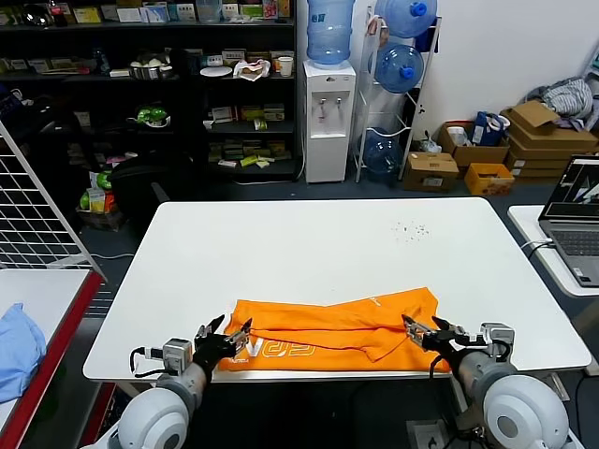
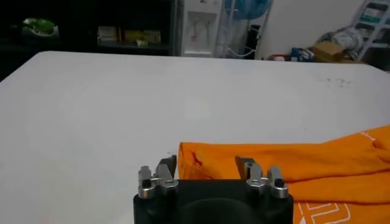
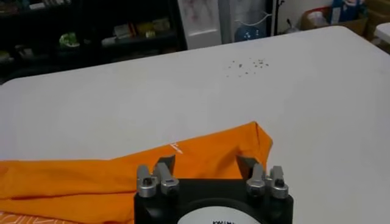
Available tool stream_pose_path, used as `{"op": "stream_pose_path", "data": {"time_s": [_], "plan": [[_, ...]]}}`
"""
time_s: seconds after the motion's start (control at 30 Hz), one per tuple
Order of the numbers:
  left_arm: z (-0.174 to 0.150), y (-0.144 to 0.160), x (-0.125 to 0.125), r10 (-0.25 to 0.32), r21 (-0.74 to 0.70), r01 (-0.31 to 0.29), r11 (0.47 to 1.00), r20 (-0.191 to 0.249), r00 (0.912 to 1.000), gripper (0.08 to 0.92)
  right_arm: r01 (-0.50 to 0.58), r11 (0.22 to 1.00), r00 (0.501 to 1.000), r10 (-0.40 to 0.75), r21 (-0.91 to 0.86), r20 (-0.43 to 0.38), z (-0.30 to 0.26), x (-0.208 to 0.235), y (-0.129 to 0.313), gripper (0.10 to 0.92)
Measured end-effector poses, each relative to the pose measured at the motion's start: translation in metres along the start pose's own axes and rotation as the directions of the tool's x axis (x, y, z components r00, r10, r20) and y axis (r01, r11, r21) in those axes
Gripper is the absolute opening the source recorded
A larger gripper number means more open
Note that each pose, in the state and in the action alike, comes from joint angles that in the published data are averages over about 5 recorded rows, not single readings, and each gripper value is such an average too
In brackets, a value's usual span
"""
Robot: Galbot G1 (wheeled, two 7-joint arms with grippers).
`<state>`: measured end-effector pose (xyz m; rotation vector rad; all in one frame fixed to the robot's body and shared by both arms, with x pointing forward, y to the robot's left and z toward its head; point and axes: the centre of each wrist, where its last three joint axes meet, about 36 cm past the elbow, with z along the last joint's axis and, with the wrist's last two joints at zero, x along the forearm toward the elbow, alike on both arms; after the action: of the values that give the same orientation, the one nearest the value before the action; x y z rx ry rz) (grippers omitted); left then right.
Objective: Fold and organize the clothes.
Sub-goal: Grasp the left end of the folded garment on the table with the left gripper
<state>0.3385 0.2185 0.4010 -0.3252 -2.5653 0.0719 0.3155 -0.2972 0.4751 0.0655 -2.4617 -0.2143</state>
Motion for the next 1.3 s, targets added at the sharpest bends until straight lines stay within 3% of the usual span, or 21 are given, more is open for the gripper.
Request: {"op": "stream_pose_path", "data": {"time_s": [0.17, 0.3, 0.57, 1.07, 1.3], "plan": [[0.007, 0.0, -0.007, -0.004, 0.021, 0.004, 1.0, -0.005, 1.0, 0.839, -0.004, 1.0, 1.0, 0.004, -0.005, -0.006, 0.004, 0.001, 0.0, 0.911], [0.01, -0.001, -0.014, -0.006, 0.036, 0.006, 0.999, -0.011, 0.9999, 0.911, -0.006, 1.0, 1.0, 0.006, -0.009, -0.007, 0.006, 0.002, -0.001, 0.92], [0.015, 0.002, -0.028, -0.017, 0.038, 0.018, 0.999, -0.023, 0.9996, 0.906, -0.01, 1.0, 1.0, 0.01, -0.014, -0.003, 0.007, 0.002, -0.001, 0.921], [0.023, -0.002, -0.034, -0.02, 0.034, 0.021, 0.999, -0.034, 0.9992, 0.521, -0.018, 1.0, 1.0, 0.018, -0.019, -0.005, 0.011, 0.001, -0.003, 0.921], [0.025, -0.005, -0.032, -0.017, 0.039, 0.018, 0.999, -0.038, 0.9991, 0.287, -0.019, 1.0, 1.0, 0.019, -0.023, -0.002, 0.012, 0.0, -0.002, 0.921]]}}
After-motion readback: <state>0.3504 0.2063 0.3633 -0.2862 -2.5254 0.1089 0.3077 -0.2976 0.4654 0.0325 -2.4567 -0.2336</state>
